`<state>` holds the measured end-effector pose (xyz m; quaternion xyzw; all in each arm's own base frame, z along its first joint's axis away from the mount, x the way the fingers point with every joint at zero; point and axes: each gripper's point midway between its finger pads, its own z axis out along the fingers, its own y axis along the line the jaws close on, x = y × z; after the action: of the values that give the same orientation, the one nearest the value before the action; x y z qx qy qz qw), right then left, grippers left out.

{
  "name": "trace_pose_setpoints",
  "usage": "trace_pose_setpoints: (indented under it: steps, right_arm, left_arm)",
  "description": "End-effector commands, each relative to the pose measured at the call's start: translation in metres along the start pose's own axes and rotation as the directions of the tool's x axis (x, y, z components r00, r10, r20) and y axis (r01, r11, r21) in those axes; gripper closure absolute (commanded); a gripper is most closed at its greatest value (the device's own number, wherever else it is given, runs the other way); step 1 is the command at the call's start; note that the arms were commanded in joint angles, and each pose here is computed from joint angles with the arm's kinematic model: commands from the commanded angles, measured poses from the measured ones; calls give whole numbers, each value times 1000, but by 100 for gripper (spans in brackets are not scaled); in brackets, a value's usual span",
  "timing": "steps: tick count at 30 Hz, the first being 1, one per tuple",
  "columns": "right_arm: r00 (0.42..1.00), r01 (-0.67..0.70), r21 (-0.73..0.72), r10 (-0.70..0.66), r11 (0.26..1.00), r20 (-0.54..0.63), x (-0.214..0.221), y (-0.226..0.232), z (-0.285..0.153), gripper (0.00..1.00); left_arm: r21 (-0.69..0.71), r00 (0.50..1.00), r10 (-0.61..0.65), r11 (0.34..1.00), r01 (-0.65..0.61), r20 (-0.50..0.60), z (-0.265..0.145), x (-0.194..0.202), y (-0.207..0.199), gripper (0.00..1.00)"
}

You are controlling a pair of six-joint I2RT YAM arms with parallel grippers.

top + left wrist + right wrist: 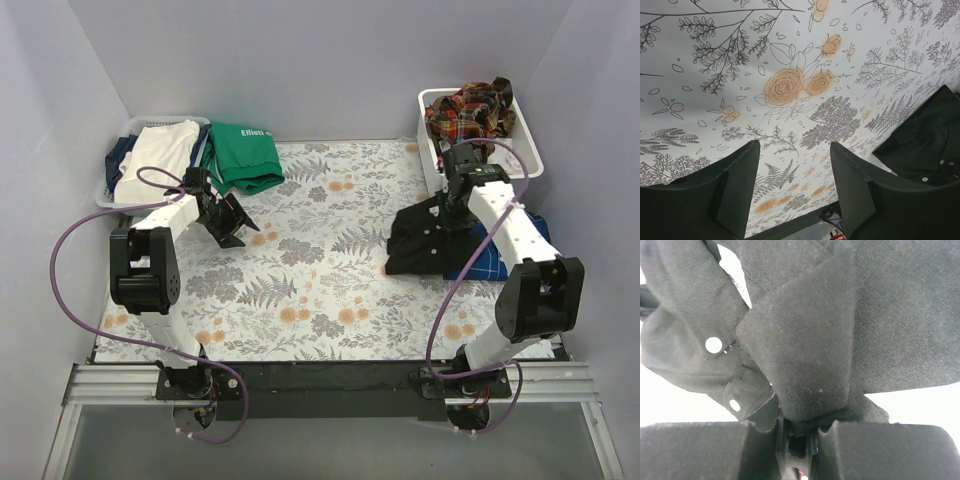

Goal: Fold and stack the long sleeve shirts
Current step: Neatly place the folded shirt to the corner

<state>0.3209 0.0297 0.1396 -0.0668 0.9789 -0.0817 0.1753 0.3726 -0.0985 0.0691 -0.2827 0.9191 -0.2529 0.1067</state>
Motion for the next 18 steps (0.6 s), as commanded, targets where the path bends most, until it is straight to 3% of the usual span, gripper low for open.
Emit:
trace_pose_setpoints:
  steps: [1,18]
  right_arm:
    - [999,-17,131,10,991,47,-2,-54,-33,99]
    - [928,-366,345,365,864,70,26,-163,-34,99]
  left_arm:
    - [50,1000,27,998,-27,1,-8,4,-10,43]
    - [41,999,45,998,-45,2,-9,3,-13,42]
